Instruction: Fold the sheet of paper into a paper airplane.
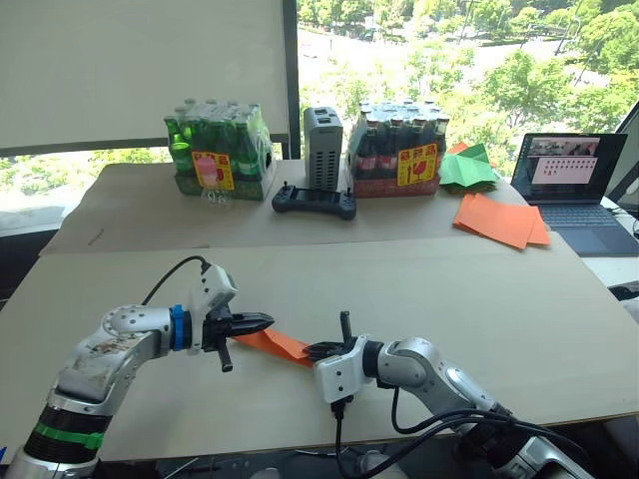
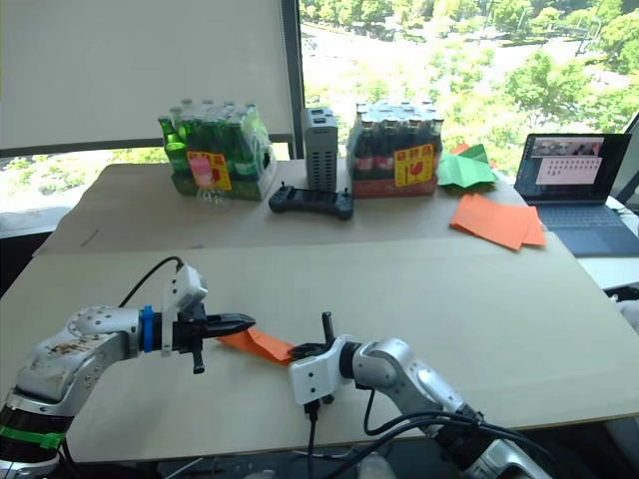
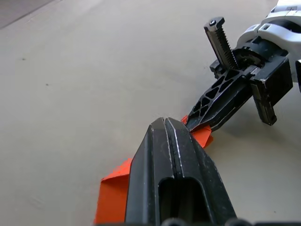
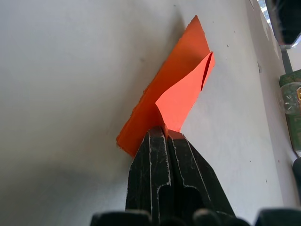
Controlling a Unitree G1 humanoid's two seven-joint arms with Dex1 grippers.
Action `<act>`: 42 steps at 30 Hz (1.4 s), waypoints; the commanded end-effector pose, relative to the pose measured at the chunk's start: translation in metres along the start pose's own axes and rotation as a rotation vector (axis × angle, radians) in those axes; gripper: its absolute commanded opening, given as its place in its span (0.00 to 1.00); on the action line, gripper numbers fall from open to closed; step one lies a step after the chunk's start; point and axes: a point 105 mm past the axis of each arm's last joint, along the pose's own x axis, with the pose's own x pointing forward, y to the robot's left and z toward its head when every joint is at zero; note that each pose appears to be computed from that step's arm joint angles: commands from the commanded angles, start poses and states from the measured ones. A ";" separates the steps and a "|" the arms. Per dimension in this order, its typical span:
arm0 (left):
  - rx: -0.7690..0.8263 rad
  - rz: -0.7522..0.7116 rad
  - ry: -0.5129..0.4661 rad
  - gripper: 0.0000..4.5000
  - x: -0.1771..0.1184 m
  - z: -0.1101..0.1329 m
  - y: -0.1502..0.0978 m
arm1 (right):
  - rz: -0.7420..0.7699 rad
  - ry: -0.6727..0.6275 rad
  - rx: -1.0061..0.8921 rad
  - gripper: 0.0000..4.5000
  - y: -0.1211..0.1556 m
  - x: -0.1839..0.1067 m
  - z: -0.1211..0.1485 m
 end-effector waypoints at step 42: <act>0.060 0.010 0.132 0.00 0.022 -0.042 0.003 | 0.029 0.035 0.778 0.00 -0.034 0.019 0.019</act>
